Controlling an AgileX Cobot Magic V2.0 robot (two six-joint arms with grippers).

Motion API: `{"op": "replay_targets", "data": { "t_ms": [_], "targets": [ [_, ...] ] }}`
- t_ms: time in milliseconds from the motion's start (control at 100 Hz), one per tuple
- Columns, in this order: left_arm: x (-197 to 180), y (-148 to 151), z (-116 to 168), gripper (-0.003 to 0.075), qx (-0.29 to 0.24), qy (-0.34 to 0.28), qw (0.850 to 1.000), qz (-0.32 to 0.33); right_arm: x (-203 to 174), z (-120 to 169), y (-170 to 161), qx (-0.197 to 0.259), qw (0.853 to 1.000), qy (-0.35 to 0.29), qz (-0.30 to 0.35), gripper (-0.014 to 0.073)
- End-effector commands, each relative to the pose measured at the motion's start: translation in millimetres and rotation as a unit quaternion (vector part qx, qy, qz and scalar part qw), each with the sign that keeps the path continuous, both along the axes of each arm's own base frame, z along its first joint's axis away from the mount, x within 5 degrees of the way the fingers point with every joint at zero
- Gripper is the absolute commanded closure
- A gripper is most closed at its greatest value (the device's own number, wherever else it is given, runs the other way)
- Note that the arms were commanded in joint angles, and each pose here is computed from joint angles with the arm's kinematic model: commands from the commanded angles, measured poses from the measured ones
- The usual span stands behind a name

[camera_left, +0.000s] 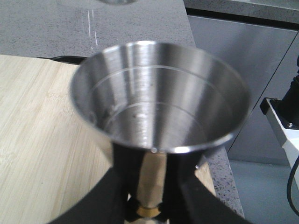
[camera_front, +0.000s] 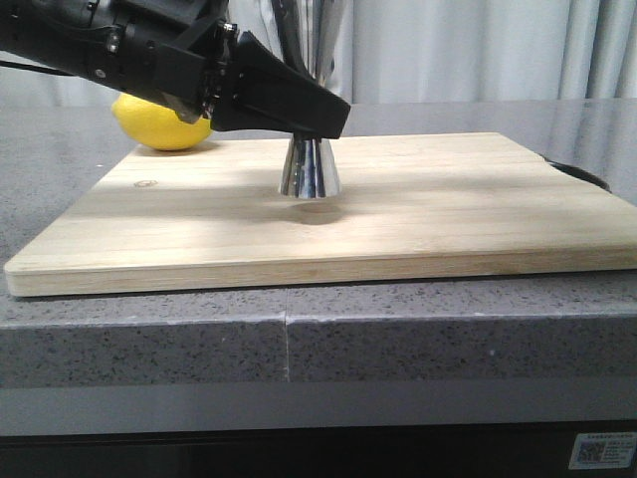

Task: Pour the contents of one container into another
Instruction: 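Tilt the beaker with the right gripper over the jigger mouth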

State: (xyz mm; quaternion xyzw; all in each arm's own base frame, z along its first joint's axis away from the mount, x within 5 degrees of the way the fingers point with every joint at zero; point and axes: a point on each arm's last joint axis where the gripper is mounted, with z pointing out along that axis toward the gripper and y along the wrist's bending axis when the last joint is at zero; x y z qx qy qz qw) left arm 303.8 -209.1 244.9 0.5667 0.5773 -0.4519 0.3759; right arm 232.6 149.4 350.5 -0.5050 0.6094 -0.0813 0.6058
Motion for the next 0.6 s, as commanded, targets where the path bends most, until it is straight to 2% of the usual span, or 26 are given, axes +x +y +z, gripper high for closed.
{"op": "replay_targets", "data": {
  "t_ms": [0,590],
  "targets": [
    [-12.1,-3.7,37.0,0.0739,-0.067,-0.009,0.997,-0.029,-5.7,27.2,-1.5,0.028,0.998,-0.059,0.011,0.0432],
    [-14.2,-5.7,37.3,0.0739,-0.068,-0.008,0.997,-0.036,-5.7,27.2,-1.5,0.015,0.998,-0.067,0.014,0.0432]
  ]
}}
